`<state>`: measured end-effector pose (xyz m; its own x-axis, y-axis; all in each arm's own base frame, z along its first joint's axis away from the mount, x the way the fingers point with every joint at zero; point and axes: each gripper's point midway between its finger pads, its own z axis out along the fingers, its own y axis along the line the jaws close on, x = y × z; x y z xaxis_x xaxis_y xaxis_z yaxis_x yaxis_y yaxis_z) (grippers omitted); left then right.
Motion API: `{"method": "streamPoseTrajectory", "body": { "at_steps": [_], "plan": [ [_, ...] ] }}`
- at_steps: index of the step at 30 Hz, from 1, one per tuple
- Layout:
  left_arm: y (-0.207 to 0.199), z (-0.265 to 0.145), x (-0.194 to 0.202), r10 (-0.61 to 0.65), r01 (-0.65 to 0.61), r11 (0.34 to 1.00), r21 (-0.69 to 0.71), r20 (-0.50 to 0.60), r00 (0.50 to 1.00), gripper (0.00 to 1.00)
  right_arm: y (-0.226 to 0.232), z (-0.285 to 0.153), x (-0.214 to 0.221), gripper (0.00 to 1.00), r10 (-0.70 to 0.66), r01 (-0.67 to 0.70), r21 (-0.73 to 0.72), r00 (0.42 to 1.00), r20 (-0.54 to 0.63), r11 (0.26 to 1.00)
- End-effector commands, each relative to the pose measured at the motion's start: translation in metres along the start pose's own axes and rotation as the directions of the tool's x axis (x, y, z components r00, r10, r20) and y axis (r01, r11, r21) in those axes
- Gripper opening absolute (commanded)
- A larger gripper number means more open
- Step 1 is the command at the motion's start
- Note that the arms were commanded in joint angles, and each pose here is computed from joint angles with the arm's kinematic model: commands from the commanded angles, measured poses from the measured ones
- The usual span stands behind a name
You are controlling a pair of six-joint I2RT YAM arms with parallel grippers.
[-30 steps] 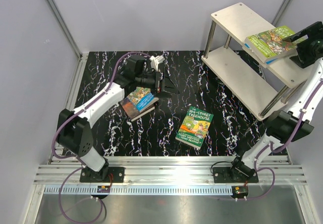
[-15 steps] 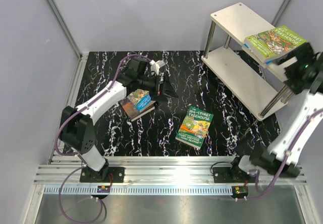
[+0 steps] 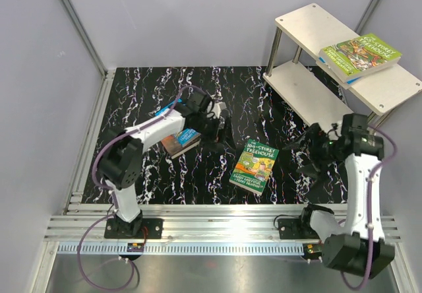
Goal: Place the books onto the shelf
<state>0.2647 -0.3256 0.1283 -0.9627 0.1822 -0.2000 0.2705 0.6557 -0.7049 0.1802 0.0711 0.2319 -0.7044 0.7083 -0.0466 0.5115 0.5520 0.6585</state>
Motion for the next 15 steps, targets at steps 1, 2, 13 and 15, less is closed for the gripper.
{"method": "streamPoseTrajectory", "body": {
  "at_steps": [1, 2, 13, 15],
  "plan": [
    [0.013, 0.026, 0.01, 0.018, -0.022, 0.997, -0.069, -0.047, 0.999, 0.99, -0.018, 0.034, 0.004, 1.0, -0.02, 0.025, 0.073, 0.997, -0.071, 0.997],
    [0.016, 0.031, 0.01, 0.016, -0.02, 0.997, -0.076, -0.054, 0.998, 0.99, -0.028, 0.047, 0.009, 1.0, -0.005, 0.016, 0.106, 0.994, -0.108, 0.994],
    [0.043, 0.082, 0.014, -0.112, 0.101, 0.989, -0.106, -0.101, 0.988, 0.99, -0.091, 0.131, 0.006, 1.0, 0.039, -0.001, 0.245, 0.988, -0.148, 0.97],
    [0.042, 0.087, 0.017, -0.125, 0.114, 0.988, -0.1, -0.109, 0.986, 0.99, -0.098, 0.144, 0.007, 1.0, 0.064, -0.02, 0.264, 0.985, -0.158, 0.964]
  ]
}}
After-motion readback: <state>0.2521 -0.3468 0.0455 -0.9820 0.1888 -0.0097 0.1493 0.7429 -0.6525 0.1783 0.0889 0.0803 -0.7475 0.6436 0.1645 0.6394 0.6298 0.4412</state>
